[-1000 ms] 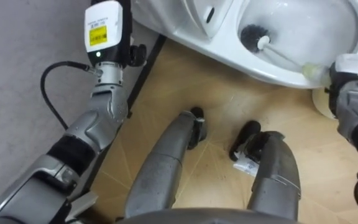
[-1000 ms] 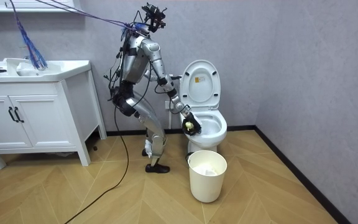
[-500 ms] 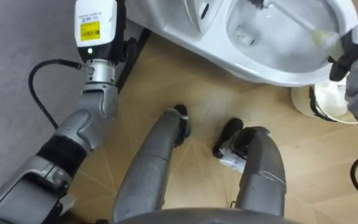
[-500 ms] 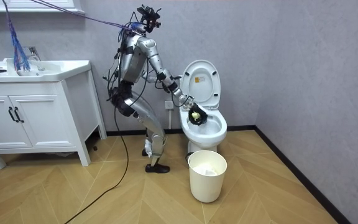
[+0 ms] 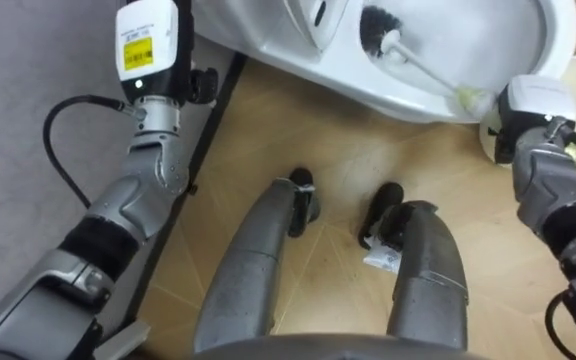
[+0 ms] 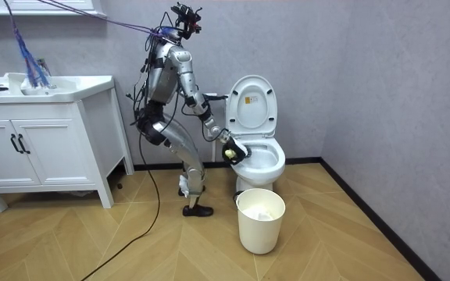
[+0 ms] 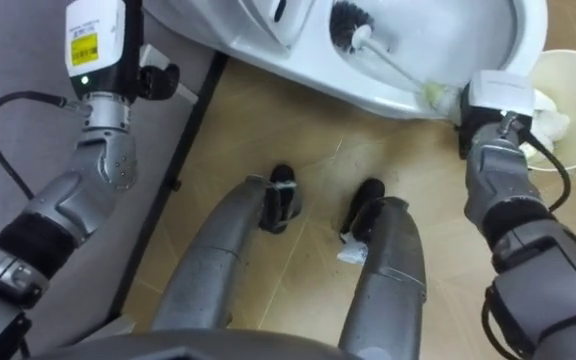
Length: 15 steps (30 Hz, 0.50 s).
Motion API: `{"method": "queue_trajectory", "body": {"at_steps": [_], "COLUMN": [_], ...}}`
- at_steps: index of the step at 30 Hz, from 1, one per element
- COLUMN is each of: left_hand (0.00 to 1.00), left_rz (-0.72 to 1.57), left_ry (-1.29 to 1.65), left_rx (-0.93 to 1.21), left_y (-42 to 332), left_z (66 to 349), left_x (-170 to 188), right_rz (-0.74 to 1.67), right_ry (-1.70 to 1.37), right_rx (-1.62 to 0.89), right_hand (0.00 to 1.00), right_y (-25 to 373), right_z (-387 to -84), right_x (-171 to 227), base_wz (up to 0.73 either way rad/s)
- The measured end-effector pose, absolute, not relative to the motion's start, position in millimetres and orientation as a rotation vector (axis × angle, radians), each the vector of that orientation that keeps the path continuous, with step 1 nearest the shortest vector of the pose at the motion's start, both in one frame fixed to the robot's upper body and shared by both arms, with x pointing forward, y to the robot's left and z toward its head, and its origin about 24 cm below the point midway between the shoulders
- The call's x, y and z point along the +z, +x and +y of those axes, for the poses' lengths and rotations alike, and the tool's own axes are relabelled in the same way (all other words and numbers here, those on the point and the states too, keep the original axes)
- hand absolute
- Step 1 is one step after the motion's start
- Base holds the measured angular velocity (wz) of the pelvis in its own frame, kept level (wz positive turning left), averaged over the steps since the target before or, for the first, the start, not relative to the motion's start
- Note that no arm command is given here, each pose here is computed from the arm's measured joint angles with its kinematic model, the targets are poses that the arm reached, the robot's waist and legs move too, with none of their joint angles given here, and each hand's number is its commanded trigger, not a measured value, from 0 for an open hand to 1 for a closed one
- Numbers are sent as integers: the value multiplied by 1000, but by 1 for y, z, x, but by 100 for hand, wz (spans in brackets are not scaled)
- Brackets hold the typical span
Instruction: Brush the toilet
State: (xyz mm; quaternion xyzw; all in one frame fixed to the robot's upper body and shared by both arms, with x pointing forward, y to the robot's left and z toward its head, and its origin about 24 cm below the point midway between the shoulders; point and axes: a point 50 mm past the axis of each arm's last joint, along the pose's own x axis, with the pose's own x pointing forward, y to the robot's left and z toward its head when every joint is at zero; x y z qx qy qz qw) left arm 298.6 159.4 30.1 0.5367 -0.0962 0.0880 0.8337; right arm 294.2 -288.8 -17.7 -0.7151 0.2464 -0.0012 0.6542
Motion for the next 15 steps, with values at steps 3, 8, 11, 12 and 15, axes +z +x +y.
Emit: {"method": "queue_trajectory", "body": {"at_steps": [3, 8, 11, 12, 15], "left_hand": [0, 0, 0, 0, 0], "left_rz": [-209, -217, -194, -191, -164], "left_ry": [1138, 1126, 1130, 1130, 1134], "left_rx": [173, 135, 97, 93, 57], "left_y": [300, 298, 298, 298, 299], "left_z": [156, 149, 148, 148, 148], "left_x": [32, 28, 26, 26, 25], "right_rz": [635, 742, 766, 770, 794], "right_ry": [-1626, -1637, -1634, -1632, -1625], "right_rx": [2, 47, 83, 93, 148], "right_hand": [100, 100, 100, 100, 100], "right_y": [294, 285, 282, 282, 271], "right_z": [-303, -326, -326, -325, -324], "right_x": [-15, -13, -17, -18, -29], "base_wz": [17, 2, 5, 5, 10]}}
